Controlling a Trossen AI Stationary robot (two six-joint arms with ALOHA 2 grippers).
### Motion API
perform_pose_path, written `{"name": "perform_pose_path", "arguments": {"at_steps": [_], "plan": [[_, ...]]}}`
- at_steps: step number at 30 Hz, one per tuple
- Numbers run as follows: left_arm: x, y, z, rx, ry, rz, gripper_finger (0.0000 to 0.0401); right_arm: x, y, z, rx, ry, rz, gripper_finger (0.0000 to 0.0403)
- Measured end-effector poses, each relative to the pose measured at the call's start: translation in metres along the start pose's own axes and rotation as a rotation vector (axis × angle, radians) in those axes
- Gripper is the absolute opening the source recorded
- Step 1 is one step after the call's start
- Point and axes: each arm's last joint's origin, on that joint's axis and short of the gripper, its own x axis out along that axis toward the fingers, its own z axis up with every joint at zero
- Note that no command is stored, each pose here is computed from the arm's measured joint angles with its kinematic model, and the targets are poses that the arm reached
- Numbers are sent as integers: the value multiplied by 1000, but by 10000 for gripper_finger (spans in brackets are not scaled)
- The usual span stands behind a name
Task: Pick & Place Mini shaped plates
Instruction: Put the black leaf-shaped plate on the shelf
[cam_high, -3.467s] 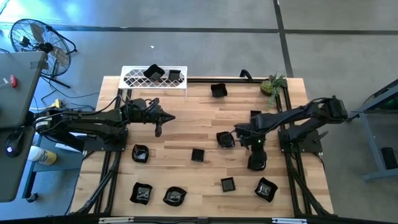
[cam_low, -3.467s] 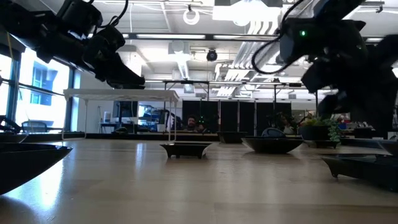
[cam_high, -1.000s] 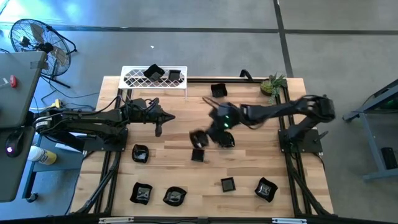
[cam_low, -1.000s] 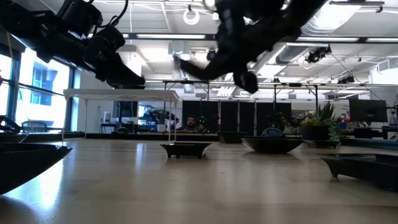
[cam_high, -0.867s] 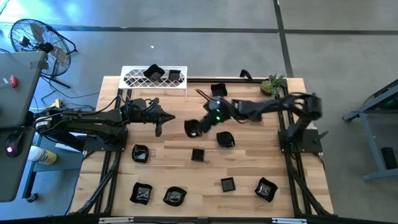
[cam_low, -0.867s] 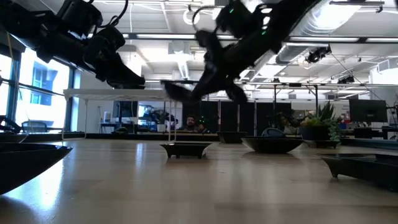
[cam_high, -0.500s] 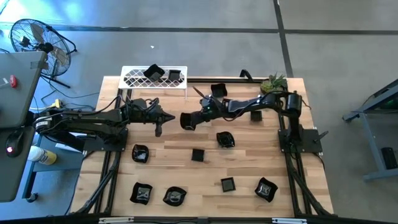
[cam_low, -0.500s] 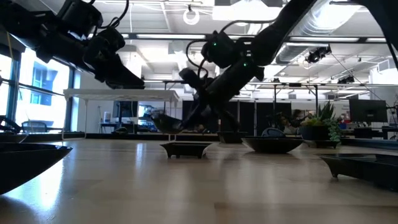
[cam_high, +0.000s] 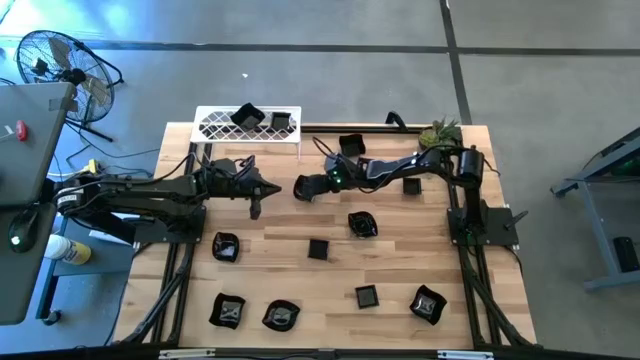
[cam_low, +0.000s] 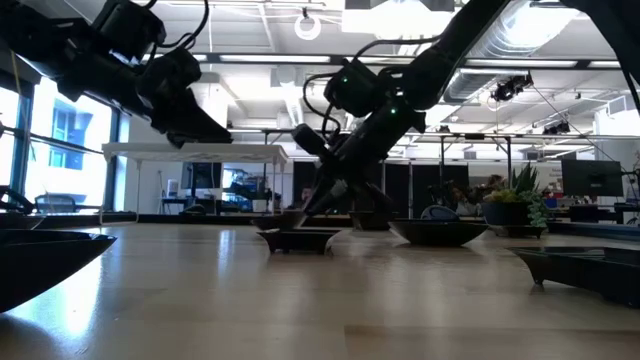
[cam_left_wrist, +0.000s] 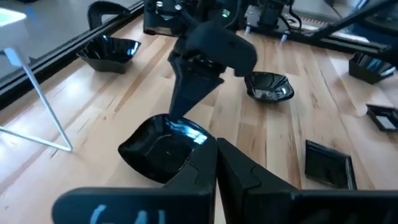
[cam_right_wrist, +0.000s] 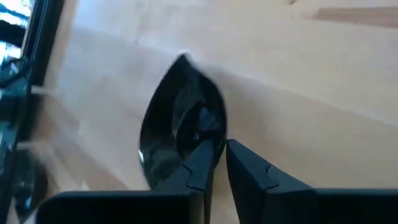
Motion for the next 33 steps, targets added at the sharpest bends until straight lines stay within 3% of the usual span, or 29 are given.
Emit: {"name": "perform_pose_path", "arguments": {"at_steps": [4,10,17,24,28,33], "plan": [[0,0,0,-93,1,2,1,-6,1,4,-162,94,68,53],[0,0,-5,-252,48,13,1,-47,9,6,-416,-39,105,6],[5,-8,-15,-404,117,133,7,-84,-22,-20,-503,-208,241,3],[29,-11,-4,-517,225,221,84,-109,-30,-36,-583,-437,309,2],[50,-10,0,-536,312,307,118,-117,-28,-42,-633,-489,322,5],[72,-8,3,-504,406,402,123,-119,-26,-49,-693,-499,314,2]]}}
